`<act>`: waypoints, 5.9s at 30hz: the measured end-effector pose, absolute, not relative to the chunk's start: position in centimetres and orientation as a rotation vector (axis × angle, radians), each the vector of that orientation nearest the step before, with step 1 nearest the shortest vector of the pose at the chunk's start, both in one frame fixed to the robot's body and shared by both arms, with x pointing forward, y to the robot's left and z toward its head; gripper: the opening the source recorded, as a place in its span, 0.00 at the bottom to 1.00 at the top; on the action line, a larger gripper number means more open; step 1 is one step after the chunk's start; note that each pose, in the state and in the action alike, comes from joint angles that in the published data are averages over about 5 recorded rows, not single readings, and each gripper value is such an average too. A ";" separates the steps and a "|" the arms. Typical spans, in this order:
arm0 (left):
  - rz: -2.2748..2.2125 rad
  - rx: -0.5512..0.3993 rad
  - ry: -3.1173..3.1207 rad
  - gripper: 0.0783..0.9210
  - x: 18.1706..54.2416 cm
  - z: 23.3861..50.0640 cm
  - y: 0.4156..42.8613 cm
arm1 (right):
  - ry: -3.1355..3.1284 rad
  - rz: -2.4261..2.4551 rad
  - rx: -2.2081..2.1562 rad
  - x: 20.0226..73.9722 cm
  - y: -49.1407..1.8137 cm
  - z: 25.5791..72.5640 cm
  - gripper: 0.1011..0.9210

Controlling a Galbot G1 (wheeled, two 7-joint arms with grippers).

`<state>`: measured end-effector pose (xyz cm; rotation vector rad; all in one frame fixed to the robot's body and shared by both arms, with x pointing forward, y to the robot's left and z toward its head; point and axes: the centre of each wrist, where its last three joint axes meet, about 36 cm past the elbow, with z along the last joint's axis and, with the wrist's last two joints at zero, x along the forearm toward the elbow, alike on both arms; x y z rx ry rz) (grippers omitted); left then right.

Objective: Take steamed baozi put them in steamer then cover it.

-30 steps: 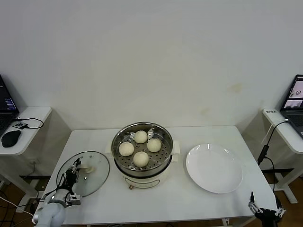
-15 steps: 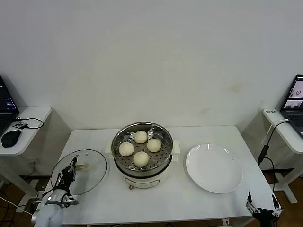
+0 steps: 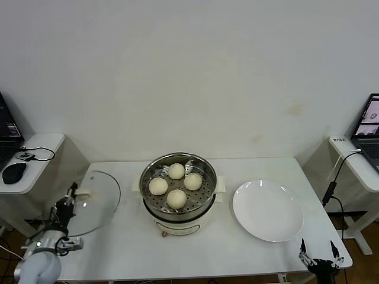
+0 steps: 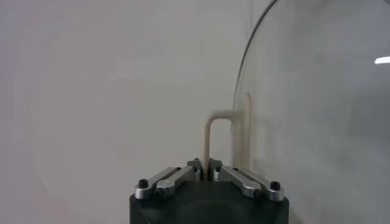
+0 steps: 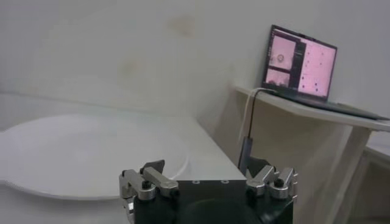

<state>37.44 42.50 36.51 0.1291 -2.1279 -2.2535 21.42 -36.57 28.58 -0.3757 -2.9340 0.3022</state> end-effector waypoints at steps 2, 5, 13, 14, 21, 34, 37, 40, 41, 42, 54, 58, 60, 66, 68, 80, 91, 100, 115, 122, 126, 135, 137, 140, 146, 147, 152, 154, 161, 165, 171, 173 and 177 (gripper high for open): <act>-2.246 0.134 -2.142 0.07 37.4 38.0 42.0 | -2.937 0.306 -0.362 21.4 -36.3 28.6 0.88; -2.232 0.138 -2.176 0.07 37.5 40.3 40.8 | -2.940 0.311 -0.346 21.2 -35.8 28.5 0.88; -2.209 0.105 -2.298 0.07 37.7 46.0 35.8 | -2.952 0.349 -0.303 21.2 -34.3 28.4 0.88; -2.203 0.098 -2.313 0.07 37.7 46.4 35.1 | -2.953 0.352 -0.298 21.2 -34.1 28.4 0.88; -2.169 0.014 -2.386 0.07 38.2 47.4 30.2 | -2.955 0.374 -0.263 21.6 -32.4 27.7 0.88; -2.273 -0.073 -2.325 0.07 40.3 47.0 22.1 | -2.934 0.464 -0.186 21.7 -29.5 26.0 0.88; -2.286 -0.075 -2.297 0.07 40.9 46.8 20.6 | -2.931 0.484 -0.181 21.8 -29.3 25.8 0.88; -2.285 -0.069 -2.277 0.07 41.5 46.5 19.3 | -2.927 0.499 -0.175 21.8 -29.0 25.6 0.88; -2.283 -0.065 -2.273 0.07 41.7 46.5 18.8 | -2.926 0.503 -0.173 21.8 -28.9 25.5 0.88; -2.279 -0.062 -2.270 0.07 41.9 46.4 18.4 | -2.924 0.507 -0.170 21.8 -28.8 25.4 0.88; -2.227 -0.086 -2.264 0.07 42.9 45.2 13.3 | -2.909 0.539 -0.148 21.5 -28.2 24.6 0.88; -2.221 -0.097 -2.267 0.07 42.9 44.9 12.1 | -2.907 0.543 -0.147 21.4 -28.2 24.6 0.88; -2.220 -0.104 -2.268 0.07 42.9 44.7 11.6 | -2.906 0.545 -0.147 21.4 -28.2 24.5 0.88; -2.211 -0.117 -2.270 0.07 43.0 44.3 10.6 | -2.905 0.548 -0.143 21.2 -28.1 24.4 0.88; -2.208 -0.119 -2.269 0.07 43.1 44.2 10.4 | -2.904 0.548 -0.142 21.1 -28.0 24.4 0.88; -2.189 -0.141 -2.269 0.07 43.2 43.5 9.4 | -2.904 0.545 -0.136 21.0 -27.9 24.3 0.88; -2.187 -0.142 -2.265 0.07 43.7 43.3 9.3 | -2.901 0.545 -0.128 20.9 -27.7 24.2 0.88; -2.178 -0.153 -2.260 0.07 43.7 43.0 9.3 | -2.898 0.545 -0.120 20.8 -27.6 24.2 0.88; -2.188 -0.140 -2.268 0.31 43.2 43.0 9.8 | -2.900 0.544 -0.097 20.8 -27.2 24.2 0.88; -2.188 -0.135 -2.295 0.58 41.8 43.5 10.5 | -2.899 0.545 -0.090 20.7 -27.0 24.2 0.88; -2.175 -0.126 -2.333 0.72 40.5 44.1 11.3 | -2.900 0.546 -0.092 20.7 -27.1 24.2 0.88; -2.041 -0.118 -2.515 0.88 35.2 45.2 15.0 | -2.907 0.543 -0.090 20.4 -27.3 24.6 0.88; -1.960 -0.125 -2.585 0.88 33.9 44.8 16.0 | -2.911 0.539 -0.084 20.4 -27.2 24.7 0.88; -1.778 -0.155 -2.714 0.88 32.3 43.7 17.7 | -2.919 0.531 -0.070 20.3 -27.1 25.0 0.88; -1.238 -0.223 -2.966 0.88 29.4 40.3 20.8 | -2.935 0.510 -0.037 20.2 -27.1 25.7 0.88; -1.135 -0.218 -2.998 0.88 28.9 39.8 21.2 | -2.937 0.503 -0.029 20.1 -27.1 25.9 0.88; -0.664 -0.129 -3.091 0.88 26.7 38.3 22.4 | -2.946 0.458 0.017 19.8 -27.1 27.0 0.88; -0.515 -0.079 -3.098 0.88 25.9 37.8 22.8 | -2.948 0.436 0.039 19.7 -27.2 27.6 0.88; -0.141 0.048 -3.052 0.88 23.4 36.2 23.0 | -2.948 0.370 0.120 19.4 -27.2 29.2 0.88; -0.040 0.087 -3.029 0.88 22.4 35.8 23.0 | -2.951 0.346 0.161 19.5 -27.2 30.0 0.88; 0.017 0.136 -3.006 0.88 21.1 35.3 23.2 | -2.956 0.312 0.218 19.7 -27.0 30.9 0.88; 0.026 0.146 -3.000 0.88 20.7 35.1 23.3 | -2.958 0.298 0.232 19.8 -26.9 31.2 0.88; 0.028 0.149 -2.989 0.88 20.0 34.7 23.4 | -2.961 0.270 0.252 19.9 -26.6 31.7 0.88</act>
